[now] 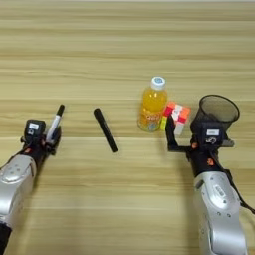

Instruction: Move the objects on the table

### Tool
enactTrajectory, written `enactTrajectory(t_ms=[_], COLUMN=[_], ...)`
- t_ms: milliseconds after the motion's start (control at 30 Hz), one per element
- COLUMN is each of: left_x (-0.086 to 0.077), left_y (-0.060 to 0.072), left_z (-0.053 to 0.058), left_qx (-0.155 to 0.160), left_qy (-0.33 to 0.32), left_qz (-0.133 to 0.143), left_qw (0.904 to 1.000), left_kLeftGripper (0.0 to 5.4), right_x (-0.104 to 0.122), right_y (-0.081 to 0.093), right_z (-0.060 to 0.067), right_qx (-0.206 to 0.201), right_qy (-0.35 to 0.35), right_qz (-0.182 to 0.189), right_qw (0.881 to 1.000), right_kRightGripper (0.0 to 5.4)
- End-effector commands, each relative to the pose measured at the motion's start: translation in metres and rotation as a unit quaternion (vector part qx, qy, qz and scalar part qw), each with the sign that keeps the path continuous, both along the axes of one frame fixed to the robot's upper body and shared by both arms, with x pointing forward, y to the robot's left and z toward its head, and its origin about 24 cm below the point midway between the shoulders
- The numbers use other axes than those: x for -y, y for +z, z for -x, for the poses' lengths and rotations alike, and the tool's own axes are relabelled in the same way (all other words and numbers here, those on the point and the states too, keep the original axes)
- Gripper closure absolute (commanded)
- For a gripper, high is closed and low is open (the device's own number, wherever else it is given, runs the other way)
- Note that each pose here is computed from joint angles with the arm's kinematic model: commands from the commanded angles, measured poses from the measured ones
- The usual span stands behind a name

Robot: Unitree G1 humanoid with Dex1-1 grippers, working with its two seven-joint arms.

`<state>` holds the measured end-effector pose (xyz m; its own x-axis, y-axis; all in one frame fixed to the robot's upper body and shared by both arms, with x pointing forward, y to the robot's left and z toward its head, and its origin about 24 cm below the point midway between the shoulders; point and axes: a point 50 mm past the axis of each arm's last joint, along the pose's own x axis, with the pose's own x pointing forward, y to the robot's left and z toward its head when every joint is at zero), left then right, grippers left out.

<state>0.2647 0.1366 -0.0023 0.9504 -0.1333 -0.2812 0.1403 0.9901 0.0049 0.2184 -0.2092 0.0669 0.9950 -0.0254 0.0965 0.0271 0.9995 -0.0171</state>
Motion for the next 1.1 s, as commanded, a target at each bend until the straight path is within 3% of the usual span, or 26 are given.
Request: enactTrajectory(t_ms=[33, 300, 700, 833, 1100], left_x=[-0.007, -0.003, -0.001, -0.01, -0.041], left_y=[-0.002, 0.011, 0.022, 0.028, 0.035], left_z=[0.003, 0.002, 0.003, 0.0, -0.005], left_qx=[-0.003, 0.041, 0.088, 0.115, 0.167], left_qy=[0.006, -0.015, -0.027, -0.001, 0.063], left_qz=[0.01, 0.041, 0.05, 0.044, 0.031], left_qw=[0.9999, 0.9982, 0.9945, 0.9924, 0.9835], left_kLeftGripper=[2.09, 1.34, 0.36, 0.02, 0.02], right_x=[-0.001, -0.001, -0.001, -0.002, -0.007], right_y=[0.0, -0.001, -0.001, -0.002, -0.002], right_z=[-0.003, -0.004, -0.004, -0.004, -0.005], right_qx=[0.003, 0.001, 0.0, -0.001, 0.009], right_qy=[0.002, 0.001, 0.0, 0.003, 0.013], right_qz=[0.0, -0.001, -0.001, -0.001, 0.02], right_qw=[1.0, 1.0, 1.0, 1.0, 1.0], right_kRightGripper=[0.0, 0.0, 0.0, 0.0, 0.0])
